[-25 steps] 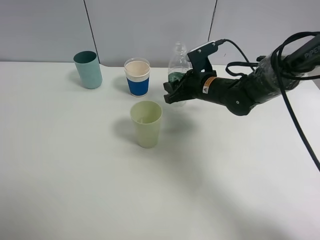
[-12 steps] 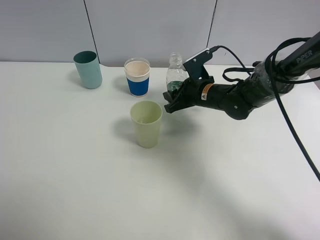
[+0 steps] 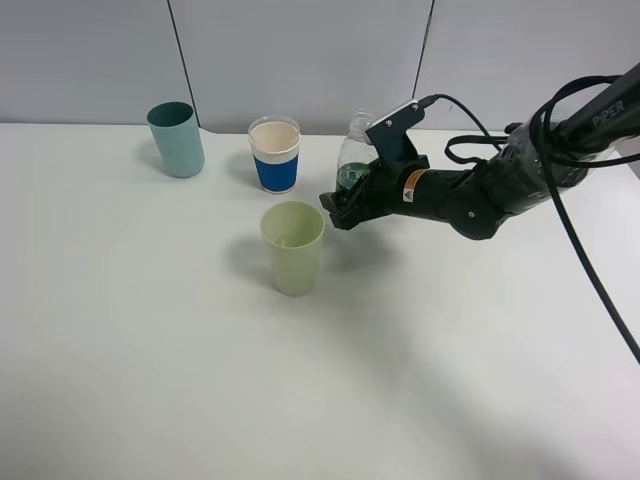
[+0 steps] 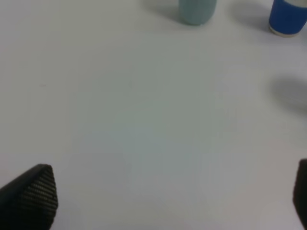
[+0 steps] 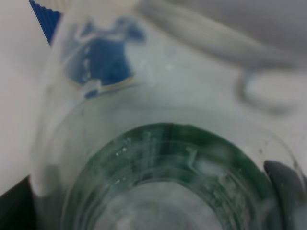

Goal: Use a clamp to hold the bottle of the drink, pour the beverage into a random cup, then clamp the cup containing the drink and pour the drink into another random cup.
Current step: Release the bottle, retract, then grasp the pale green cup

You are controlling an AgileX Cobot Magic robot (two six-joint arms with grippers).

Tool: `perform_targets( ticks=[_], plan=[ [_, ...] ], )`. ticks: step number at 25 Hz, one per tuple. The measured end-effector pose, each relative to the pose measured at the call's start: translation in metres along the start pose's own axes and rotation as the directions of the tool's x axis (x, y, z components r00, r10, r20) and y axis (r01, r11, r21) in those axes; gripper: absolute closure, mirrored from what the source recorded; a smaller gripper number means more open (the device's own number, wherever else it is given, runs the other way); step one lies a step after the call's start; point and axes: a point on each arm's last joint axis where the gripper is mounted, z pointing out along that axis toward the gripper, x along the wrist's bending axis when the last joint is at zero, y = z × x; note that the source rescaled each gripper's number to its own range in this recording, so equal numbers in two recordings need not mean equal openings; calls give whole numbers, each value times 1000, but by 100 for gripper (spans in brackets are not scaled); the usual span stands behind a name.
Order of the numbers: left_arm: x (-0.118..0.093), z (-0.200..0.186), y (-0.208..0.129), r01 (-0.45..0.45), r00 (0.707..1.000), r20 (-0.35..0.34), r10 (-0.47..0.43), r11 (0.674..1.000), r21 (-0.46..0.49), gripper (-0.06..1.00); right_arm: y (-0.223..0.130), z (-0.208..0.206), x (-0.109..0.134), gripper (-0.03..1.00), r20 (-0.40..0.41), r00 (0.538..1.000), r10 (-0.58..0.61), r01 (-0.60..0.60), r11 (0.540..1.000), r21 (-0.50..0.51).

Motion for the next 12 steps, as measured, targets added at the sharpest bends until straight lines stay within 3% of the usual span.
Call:
perform_targets(
  ticks=[12],
  plan=[
    [0,0,0,0,1000,0,0,1000,0,-6,55,-41,-11,25,56,998,7,-8,1000,12]
  ],
)
